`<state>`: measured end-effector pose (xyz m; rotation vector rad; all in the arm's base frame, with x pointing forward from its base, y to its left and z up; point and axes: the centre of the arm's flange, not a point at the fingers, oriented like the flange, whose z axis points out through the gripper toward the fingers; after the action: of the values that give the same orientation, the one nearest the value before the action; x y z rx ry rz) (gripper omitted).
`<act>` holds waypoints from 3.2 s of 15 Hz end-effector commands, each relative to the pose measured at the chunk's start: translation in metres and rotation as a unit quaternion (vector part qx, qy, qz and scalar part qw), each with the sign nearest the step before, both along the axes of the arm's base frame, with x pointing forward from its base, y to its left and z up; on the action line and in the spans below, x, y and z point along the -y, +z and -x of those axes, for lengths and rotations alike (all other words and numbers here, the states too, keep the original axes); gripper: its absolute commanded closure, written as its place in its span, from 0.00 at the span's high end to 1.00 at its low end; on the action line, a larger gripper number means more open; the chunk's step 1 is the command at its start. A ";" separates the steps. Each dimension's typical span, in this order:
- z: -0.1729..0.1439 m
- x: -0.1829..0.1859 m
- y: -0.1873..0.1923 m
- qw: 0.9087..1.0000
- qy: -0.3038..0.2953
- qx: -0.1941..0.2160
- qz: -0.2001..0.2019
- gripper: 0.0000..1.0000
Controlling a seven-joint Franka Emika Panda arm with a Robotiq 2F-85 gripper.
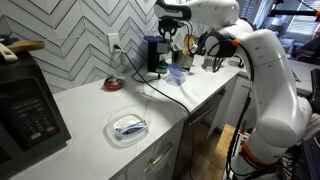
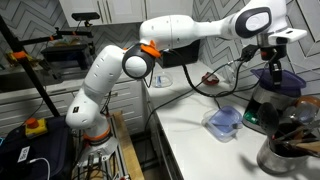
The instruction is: Remove the blue lid from the coffee maker and put it on the lunch box to the left
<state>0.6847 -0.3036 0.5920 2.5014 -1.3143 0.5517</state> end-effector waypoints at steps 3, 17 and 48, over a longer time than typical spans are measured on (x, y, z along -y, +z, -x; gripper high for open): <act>0.001 0.011 -0.001 1.000 -0.020 -0.019 0.001 0.06; 0.144 -0.010 0.145 0.992 0.062 0.103 -0.046 0.02; 0.183 -0.315 0.031 0.942 0.268 -0.020 -0.202 0.02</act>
<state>0.4973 -0.0137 0.6317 3.2359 -0.7391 0.3753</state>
